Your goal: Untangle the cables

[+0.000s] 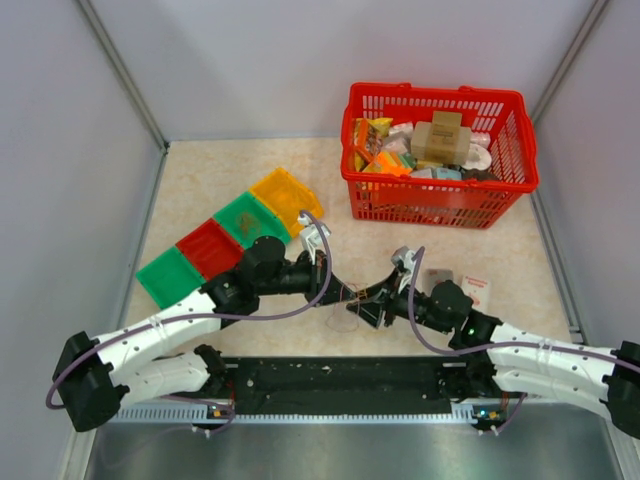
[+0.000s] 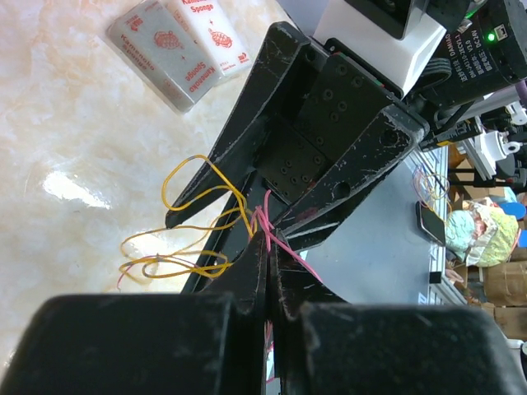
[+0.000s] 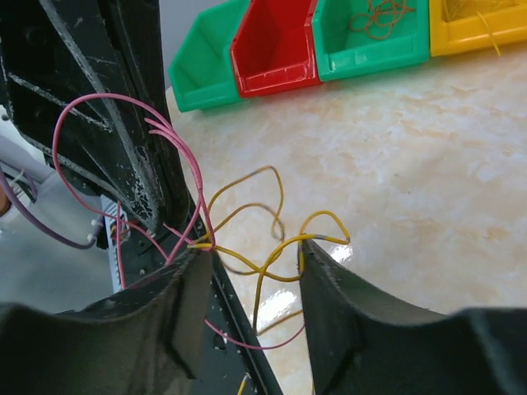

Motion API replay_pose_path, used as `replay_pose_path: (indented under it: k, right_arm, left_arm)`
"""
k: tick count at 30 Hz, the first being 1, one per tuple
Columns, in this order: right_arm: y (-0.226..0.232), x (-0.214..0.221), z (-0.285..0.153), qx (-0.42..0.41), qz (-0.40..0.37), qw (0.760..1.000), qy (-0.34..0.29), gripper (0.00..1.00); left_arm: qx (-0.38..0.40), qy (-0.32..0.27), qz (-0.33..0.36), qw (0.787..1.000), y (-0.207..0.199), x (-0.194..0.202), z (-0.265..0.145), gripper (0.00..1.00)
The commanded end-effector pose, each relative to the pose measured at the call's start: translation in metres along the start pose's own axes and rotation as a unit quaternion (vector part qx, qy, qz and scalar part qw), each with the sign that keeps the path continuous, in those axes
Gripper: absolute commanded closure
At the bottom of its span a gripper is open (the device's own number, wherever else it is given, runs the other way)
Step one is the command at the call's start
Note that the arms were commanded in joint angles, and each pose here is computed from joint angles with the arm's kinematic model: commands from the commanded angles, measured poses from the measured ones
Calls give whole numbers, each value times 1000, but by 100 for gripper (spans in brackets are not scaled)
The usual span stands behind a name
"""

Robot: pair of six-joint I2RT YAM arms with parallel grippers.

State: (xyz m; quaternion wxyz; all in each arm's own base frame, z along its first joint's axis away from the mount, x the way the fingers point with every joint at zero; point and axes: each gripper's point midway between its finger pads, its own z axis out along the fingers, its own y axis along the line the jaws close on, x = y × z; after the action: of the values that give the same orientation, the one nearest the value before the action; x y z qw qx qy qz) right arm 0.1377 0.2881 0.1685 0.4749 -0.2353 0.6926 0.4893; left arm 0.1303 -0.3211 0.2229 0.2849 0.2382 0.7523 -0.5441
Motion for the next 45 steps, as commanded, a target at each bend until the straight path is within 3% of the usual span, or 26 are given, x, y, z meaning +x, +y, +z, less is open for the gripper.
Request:
replay_pose_path:
  k: [1,6,9,12,15,18,21,24,30,41,43,45]
  right_arm:
    - [16,-22,2,-30,-7,999,-39,58]
    - [12,-14,4,-19,13,999,-30,84]
    - [-13,-7,4,51,48,997,-29,100]
    - [-55,-4,-5,176,101,978,-47,100]
    - [-102,-3,-33,322,148,933,-70,100]
    - [-133,8,-62,396,180,898,-67,100]
    - [-147,13,-76,415,198,885,-68,100]
    - [-154,15,-84,432,198,877,-62,100]
    - [-161,22,-89,459,200,864,-44,100]
    - [-160,20,-86,458,194,867,-33,100]
    - [-157,19,-83,449,197,871,-33,100]
    - [-154,17,-78,437,198,876,-37,100]
  left_arm:
    - [29,-31,21,999,-20,-21,-5,100]
    - [28,-38,27,999,-23,-26,-7,100]
    - [32,-56,44,997,-30,-34,-13,100]
    - [13,-79,66,995,-31,-44,-23,100]
    - [-51,-106,84,990,-18,-54,-40,100]
    - [-120,-160,98,975,-6,-70,-69,100]
    - [-188,-243,104,946,6,-87,-109,100]
    - [-206,-323,118,916,1,-99,-151,100]
    - [-288,-410,124,856,4,-114,-223,100]
    - [-382,-464,203,773,-31,-149,-318,100]
    - [-387,-466,214,766,-38,-157,-323,100]
    - [-394,-450,212,773,-35,-160,-314,100]
